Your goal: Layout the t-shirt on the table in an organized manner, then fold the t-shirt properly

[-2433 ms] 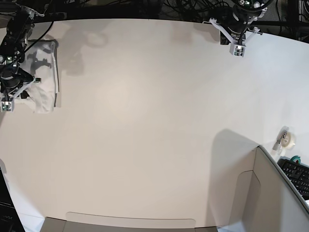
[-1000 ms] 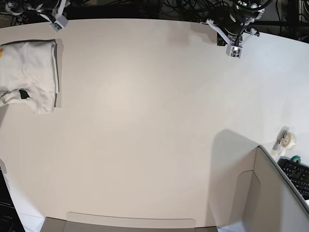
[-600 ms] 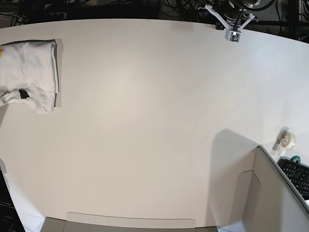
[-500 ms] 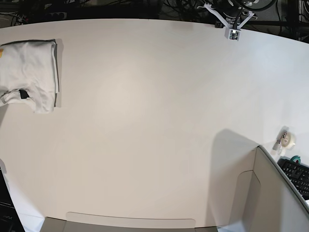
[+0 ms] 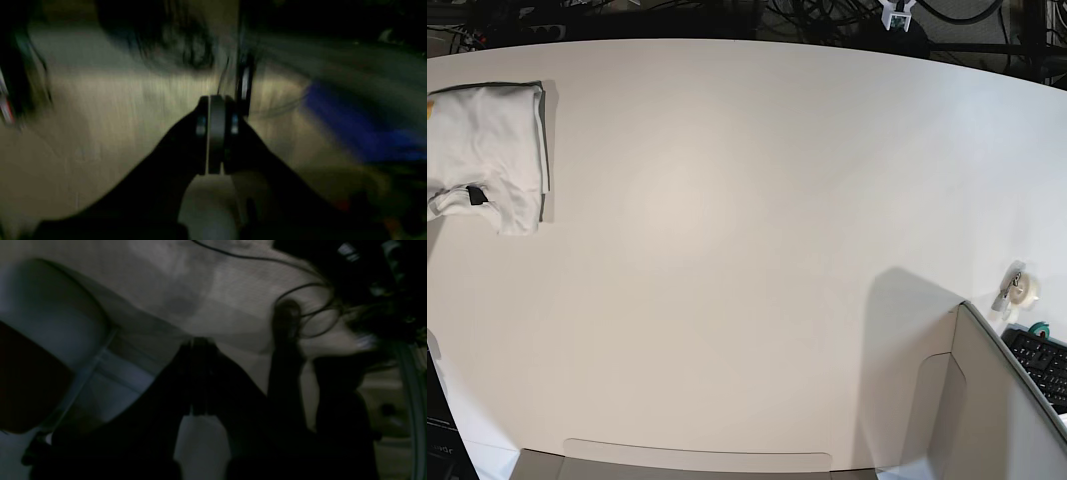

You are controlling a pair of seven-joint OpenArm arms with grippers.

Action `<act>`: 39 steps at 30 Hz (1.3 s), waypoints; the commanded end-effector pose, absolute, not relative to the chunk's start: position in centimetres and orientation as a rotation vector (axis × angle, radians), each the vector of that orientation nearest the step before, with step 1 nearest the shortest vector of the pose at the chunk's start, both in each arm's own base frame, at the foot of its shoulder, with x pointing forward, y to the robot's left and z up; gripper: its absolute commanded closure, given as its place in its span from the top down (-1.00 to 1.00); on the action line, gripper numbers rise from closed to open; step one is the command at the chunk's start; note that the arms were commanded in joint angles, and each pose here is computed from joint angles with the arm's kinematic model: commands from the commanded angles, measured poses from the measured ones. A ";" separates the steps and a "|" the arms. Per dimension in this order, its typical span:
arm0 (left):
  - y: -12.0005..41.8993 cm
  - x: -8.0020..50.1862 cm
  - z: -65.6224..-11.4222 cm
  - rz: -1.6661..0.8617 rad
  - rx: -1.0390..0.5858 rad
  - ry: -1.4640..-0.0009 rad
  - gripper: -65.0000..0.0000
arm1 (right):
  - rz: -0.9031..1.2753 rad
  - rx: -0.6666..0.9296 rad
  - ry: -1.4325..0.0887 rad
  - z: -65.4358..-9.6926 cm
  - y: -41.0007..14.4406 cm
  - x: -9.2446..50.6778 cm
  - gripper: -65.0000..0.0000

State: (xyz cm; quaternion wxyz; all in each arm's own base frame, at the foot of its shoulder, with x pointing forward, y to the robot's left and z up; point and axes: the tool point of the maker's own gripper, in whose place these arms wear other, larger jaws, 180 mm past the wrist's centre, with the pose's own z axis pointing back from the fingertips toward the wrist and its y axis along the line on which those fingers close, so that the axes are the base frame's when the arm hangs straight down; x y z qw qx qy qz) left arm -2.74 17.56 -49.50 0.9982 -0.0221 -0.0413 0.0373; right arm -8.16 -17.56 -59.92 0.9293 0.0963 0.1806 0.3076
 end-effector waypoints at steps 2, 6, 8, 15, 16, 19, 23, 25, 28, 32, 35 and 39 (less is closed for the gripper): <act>17.8 -2.7 -51.5 0.107 -0.049 -0.088 -1.00 | 0.554 0.224 0.360 -61.1 -17.3 -8.0 -1.00; 18.6 -5.5 -56.3 0.177 -0.023 -0.034 -1.00 | 0.442 0.273 0.311 -62.9 -15.6 -7.2 -1.00; 18.7 -6.6 -58.4 0.207 -0.011 -0.012 -1.00 | 0.411 0.292 0.281 -63.5 -14.9 -6.8 -1.00; 18.6 -7.3 -63.9 0.305 0.034 -0.017 -1.00 | 0.324 0.384 0.242 -64.3 -9.7 -6.6 -1.00; 18.2 -6.9 -64.3 0.315 0.035 -0.039 -1.00 | 0.309 0.396 0.247 -64.3 -8.9 -6.6 -1.00; 16.5 -5.6 -65.5 0.336 0.031 -0.071 -1.00 | 0.267 0.407 0.230 -64.4 -6.7 -5.8 -1.00; 14.7 -3.6 -66.2 0.349 0.010 -0.071 -1.00 | 0.214 0.271 0.108 -65.6 -6.7 -2.1 -1.00; 13.5 -2.7 -66.2 0.309 -0.013 -0.082 -1.00 | 0.198 0.210 0.050 -65.9 -7.5 -0.8 -1.00; 12.6 -2.6 -66.3 0.200 -0.034 -0.080 -1.00 | 0.184 0.198 0.010 -66.0 -6.9 0.9 -1.00; 11.7 -2.8 -66.3 0.062 -0.057 -0.075 -1.00 | 0.145 0.195 -0.008 -65.9 -6.9 2.0 -1.00; 11.3 -2.9 -66.2 -0.003 -0.069 -0.072 -1.00 | 0.073 0.199 -0.016 -65.9 -6.8 2.5 -1.00; 11.7 -3.0 -66.2 -0.024 -0.063 -0.071 -1.00 | 0.025 0.202 -0.030 -65.9 -6.5 3.3 -1.00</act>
